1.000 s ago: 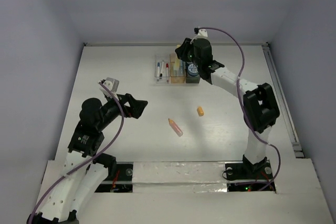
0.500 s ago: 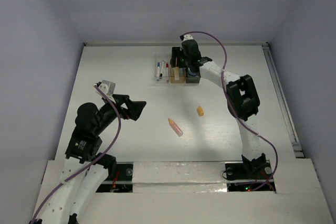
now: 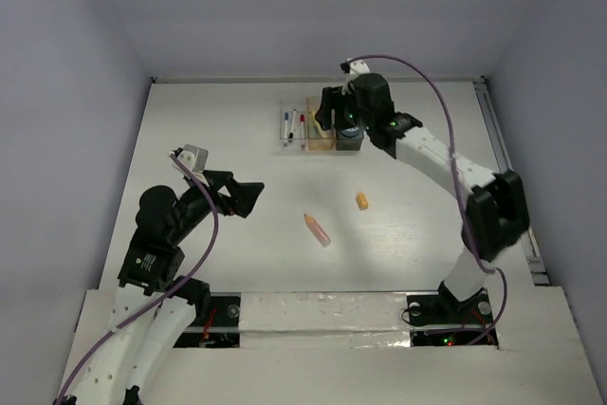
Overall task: Sort the stationery into containers
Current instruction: Place the pen in the storage box, then pick up the pen from the center of the board.
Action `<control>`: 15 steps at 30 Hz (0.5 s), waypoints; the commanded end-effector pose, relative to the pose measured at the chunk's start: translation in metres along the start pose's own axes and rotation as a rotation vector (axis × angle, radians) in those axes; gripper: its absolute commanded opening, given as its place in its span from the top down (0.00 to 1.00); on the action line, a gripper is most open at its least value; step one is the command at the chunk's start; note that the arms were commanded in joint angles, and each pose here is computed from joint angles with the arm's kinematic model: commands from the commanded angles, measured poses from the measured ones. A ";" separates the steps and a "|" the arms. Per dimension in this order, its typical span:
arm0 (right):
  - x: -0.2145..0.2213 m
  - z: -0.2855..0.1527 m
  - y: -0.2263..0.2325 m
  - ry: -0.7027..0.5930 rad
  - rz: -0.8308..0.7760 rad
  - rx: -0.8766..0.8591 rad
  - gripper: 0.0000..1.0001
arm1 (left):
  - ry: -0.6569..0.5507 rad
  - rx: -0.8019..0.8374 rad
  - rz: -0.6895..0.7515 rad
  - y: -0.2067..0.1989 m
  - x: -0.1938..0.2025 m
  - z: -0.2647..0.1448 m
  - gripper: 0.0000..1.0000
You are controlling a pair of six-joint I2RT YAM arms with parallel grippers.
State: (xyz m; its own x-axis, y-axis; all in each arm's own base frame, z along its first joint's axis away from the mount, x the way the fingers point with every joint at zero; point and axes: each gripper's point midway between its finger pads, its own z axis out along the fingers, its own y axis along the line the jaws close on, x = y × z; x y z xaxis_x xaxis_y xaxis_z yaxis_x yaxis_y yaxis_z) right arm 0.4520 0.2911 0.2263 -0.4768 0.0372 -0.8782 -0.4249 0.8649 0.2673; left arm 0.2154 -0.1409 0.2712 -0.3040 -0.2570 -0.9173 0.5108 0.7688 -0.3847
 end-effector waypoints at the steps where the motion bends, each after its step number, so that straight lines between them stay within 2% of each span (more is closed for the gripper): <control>1: 0.050 -0.050 0.046 0.062 -0.054 -0.124 0.30 | -0.042 0.008 0.004 -0.001 -0.009 0.001 0.01; 4: 0.110 -0.083 0.064 0.190 -0.105 -0.145 0.32 | -0.038 0.011 0.005 -0.002 -0.008 0.001 0.01; 10: 0.204 -0.127 0.077 0.441 -0.156 -0.146 0.22 | -0.036 0.005 0.002 0.000 -0.007 0.001 0.01; 15: 0.246 -0.120 0.066 0.550 -0.207 -0.068 0.18 | -0.038 -0.005 0.000 0.001 -0.007 0.001 0.01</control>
State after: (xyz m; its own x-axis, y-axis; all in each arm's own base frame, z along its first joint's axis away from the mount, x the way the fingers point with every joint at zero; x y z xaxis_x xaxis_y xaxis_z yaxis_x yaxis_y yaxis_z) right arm 0.2110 0.2985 0.0856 -0.6903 -0.4003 -0.6027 -0.6137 0.7651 0.1949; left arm 0.2158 -0.1403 0.2712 -0.3033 -0.2592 -0.9170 0.5073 0.7706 -0.3856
